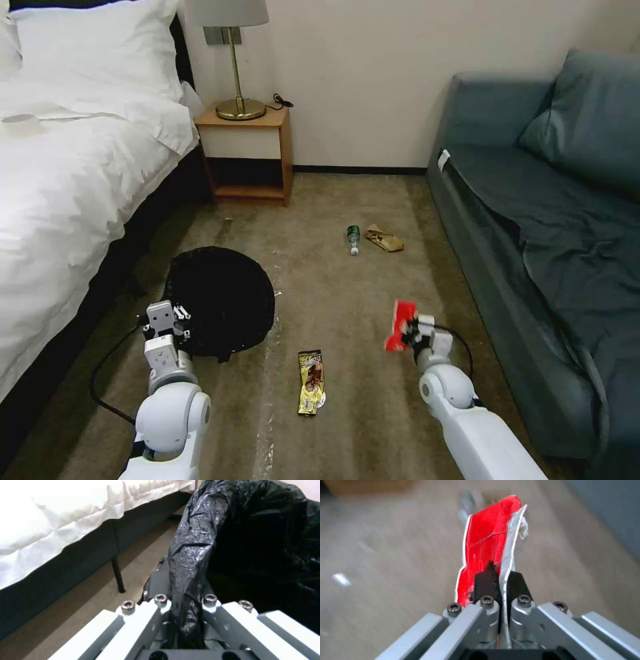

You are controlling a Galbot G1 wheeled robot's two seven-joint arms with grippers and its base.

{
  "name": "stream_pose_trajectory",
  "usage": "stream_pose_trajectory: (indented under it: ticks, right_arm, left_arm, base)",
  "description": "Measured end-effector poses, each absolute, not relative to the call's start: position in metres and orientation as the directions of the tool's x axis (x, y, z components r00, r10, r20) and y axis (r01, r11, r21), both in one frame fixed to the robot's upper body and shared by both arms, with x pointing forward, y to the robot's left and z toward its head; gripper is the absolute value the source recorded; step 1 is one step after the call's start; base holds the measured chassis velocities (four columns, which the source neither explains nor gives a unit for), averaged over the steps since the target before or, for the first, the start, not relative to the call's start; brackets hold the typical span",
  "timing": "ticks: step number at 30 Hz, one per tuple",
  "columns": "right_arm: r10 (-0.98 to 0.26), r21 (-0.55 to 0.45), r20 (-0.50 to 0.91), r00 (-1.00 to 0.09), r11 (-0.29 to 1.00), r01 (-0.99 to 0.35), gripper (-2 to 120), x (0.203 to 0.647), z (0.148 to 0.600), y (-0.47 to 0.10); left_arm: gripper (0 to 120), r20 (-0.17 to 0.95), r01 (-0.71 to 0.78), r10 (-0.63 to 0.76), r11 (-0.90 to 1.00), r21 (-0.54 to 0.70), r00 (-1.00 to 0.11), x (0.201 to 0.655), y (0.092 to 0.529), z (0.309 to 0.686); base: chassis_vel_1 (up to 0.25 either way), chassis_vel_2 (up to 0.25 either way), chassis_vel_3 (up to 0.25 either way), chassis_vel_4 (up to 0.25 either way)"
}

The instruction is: Pick up the trash bin, then pick up the garbage on the floor and place it into the trash bin.

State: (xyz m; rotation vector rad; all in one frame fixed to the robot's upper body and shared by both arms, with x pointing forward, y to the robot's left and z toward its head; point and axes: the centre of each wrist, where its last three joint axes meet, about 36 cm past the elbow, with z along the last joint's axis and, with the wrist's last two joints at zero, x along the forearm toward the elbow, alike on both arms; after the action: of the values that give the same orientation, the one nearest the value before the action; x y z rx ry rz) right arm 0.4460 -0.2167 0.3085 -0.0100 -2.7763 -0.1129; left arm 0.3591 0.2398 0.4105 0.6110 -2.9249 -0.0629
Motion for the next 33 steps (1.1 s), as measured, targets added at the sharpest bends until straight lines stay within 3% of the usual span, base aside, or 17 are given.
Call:
stream_pose_trajectory:
  ticks: [3, 5, 14, 33]
  right_arm:
    - [-0.040, 0.085, 0.263, -0.964, 0.996, -0.018, 0, 0.447, 0.327, -0.194]
    - [-0.122, 0.092, 0.097, -0.988, 0.989, -0.113, 0, 0.447, 0.357, -0.140]
    - [-0.351, 0.087, -0.076, -0.933, 0.930, -0.357, 0, 0.433, 0.392, -0.054]
    - [-0.477, 0.062, -0.127, -0.870, 0.871, -0.487, 0, 0.430, 0.386, -0.003]
  left_arm:
    - [3, 0.143, -0.391, -0.395, 0.918, 0.062, -0.907, 0.362, 0.238, 0.412]
    - [3, 0.150, -0.389, -0.392, 0.920, 0.054, -0.908, 0.364, 0.238, 0.412]
    - [3, 0.152, -0.395, -0.399, 0.917, 0.056, -0.904, 0.363, 0.241, 0.412]
    - [3, 0.164, -0.392, -0.386, 0.920, 0.001, -0.908, 0.373, 0.228, 0.419]
  base:
    - [0.000, 0.000, 0.000, 0.000]
    - [0.000, 0.000, 0.000, 0.000]
    - [0.000, 0.000, 0.000, 0.000]
    - [0.000, 0.000, 0.000, 0.000]
